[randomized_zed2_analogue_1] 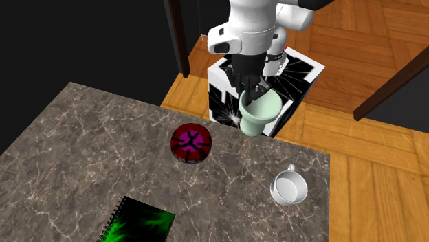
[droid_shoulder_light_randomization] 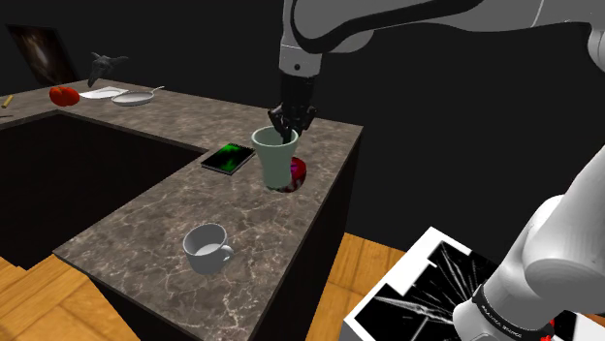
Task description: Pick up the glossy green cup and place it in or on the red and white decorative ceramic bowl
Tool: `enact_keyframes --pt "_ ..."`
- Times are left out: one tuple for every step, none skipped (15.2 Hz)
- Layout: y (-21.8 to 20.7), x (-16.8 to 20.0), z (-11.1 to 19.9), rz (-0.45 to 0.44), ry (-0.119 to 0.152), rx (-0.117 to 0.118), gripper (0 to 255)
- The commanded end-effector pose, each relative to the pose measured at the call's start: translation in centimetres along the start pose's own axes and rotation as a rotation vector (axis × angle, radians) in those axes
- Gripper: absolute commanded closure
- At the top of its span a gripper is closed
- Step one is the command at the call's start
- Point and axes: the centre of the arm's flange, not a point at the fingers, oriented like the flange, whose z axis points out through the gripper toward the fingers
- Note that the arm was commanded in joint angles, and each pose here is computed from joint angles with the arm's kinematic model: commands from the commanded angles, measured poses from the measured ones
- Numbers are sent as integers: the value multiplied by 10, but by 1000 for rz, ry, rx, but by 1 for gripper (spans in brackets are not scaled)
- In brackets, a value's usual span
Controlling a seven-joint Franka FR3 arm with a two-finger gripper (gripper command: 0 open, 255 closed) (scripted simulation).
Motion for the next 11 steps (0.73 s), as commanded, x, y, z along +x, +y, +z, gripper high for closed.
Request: enact_keyframes --pt "16 17 -6 0 0 0 255" --pt "24 27 -9 0 0 0 255" --pt "32 37 -12 0 0 0 255" --pt "41 47 -16 0 0 0 255" --pt "49 57 -19 0 0 0 255" --pt "57 66 -22 0 0 0 255" --pt "65 76 -26 0 0 0 255" --pt "73 86 -29 0 0 0 255" --pt "82 96 -32 0 0 0 255" --pt "90 106 -36 0 0 0 255" --pt "98 115 -39 0 0 0 255"
